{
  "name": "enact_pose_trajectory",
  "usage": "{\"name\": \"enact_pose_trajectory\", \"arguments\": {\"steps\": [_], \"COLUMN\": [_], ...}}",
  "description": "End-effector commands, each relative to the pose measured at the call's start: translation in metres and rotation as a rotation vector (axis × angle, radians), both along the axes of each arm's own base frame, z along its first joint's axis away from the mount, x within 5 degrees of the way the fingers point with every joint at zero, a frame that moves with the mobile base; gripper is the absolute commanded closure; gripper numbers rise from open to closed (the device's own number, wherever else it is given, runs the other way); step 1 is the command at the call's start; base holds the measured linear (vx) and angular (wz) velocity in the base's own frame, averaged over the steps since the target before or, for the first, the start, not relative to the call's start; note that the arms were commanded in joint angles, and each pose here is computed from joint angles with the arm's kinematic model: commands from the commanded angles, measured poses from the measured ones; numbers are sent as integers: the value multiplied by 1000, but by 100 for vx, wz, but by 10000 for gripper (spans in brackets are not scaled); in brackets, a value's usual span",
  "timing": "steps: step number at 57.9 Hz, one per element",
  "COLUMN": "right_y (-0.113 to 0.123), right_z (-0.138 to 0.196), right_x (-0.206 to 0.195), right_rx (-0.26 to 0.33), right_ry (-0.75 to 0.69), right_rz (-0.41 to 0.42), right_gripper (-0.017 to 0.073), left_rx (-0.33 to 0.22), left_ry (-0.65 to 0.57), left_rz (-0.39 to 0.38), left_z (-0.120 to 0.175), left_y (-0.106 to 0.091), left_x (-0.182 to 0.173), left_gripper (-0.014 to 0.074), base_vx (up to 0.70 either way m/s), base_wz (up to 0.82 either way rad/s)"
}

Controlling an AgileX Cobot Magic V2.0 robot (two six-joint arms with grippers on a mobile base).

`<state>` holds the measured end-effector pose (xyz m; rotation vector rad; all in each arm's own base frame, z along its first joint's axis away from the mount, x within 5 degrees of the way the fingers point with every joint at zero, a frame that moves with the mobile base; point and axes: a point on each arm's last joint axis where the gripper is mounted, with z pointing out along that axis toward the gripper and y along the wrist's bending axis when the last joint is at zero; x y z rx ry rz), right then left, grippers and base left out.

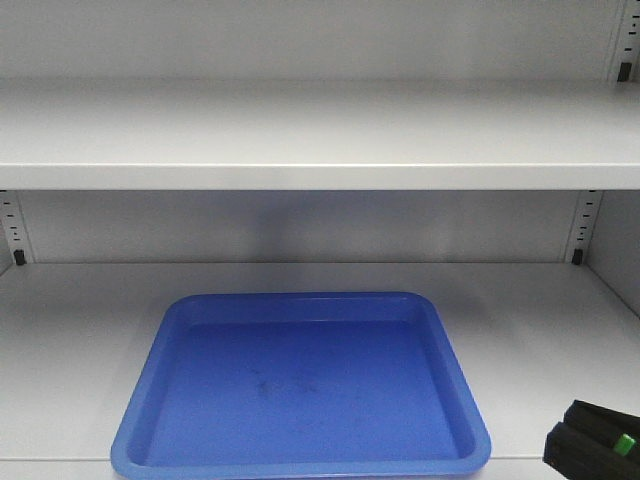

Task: Sort red and green spoons into left cabinet
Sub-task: 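Approach the blue tray on the cabinet shelf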

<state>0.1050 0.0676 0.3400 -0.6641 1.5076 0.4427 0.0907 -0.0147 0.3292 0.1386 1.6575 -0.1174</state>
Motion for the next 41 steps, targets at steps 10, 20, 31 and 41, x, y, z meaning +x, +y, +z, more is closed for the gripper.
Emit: {"name": "enact_pose_trajectory", "arguments": {"steps": [10, 20, 31, 41], "right_y": [-1, -1, -1, -1], "right_z": [12, 12, 13, 14], "right_x": [0, 0, 0, 1], "right_rx": [50, 56, 75, 119], "right_ry": [-20, -19, -13, 0], "right_rz": [-13, -13, -9, -18], "right_gripper": [562, 562, 562, 562], "left_rx": [-29, -29, -29, -32], "left_ry": [-105, -105, -105, -118], "left_rz": [8, 8, 8, 10], "left_z": [17, 17, 17, 18], "left_y": [1, 1, 1, 1], "left_x": [0, 0, 0, 0], "left_gripper": [597, 597, 597, 597], "base_vx": [0, 0, 0, 0], "base_wz": [0, 0, 0, 0]}}
